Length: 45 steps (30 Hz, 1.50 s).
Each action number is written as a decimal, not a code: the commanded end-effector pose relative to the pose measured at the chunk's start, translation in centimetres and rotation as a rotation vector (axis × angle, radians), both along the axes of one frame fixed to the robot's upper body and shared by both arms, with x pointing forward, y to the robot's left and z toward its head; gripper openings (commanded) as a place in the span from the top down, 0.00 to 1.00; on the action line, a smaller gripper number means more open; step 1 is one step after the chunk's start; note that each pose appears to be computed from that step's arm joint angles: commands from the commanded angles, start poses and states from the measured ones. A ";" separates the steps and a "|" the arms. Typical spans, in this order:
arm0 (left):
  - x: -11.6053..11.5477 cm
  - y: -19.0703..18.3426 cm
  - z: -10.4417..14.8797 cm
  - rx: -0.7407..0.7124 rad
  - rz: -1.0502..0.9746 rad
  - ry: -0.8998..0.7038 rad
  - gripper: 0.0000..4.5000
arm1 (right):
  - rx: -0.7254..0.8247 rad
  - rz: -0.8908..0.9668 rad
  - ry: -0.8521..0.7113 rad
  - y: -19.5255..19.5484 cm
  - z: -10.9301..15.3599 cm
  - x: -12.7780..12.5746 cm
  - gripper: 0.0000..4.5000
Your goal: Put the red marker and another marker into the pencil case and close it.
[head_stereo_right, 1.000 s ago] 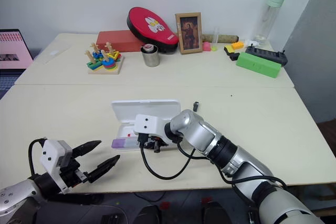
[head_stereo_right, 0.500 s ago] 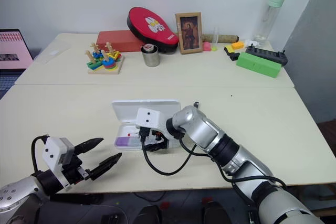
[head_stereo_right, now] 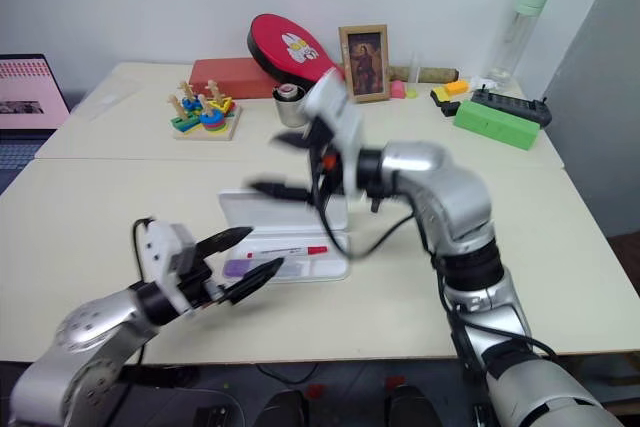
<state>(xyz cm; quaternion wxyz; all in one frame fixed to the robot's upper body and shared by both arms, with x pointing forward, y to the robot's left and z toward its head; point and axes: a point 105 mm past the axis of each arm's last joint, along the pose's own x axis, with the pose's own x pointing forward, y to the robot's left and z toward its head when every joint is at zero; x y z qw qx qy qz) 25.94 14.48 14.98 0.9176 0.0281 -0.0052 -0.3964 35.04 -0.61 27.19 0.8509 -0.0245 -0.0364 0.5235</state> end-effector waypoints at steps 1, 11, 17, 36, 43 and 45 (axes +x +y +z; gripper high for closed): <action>0.6 -1.5 0.8 -0.028 -0.019 -0.030 0.00 | -0.012 -0.281 0.069 -4.5 -2.1 3.8 0.00; 1.8 -2.9 1.2 -0.042 -0.075 -0.045 0.00 | -0.284 -0.590 0.329 -7.9 -13.6 6.1 0.00; 1.6 -2.7 1.0 -0.033 -0.087 -0.044 0.00 | -0.248 -0.632 0.388 -6.2 -15.1 6.1 0.00; 2.0 -3.7 2.5 -0.077 -0.080 -0.093 0.00 | -0.333 -0.684 0.346 -6.1 -16.8 6.6 0.51; 3.0 -4.6 3.3 -0.098 -0.063 -0.122 0.00 | -0.323 -0.696 0.336 -6.4 -16.4 6.5 0.87; 3.2 -4.7 3.3 -0.100 -0.059 -0.128 0.00 | -0.320 -0.698 0.333 -6.5 -16.4 6.5 0.95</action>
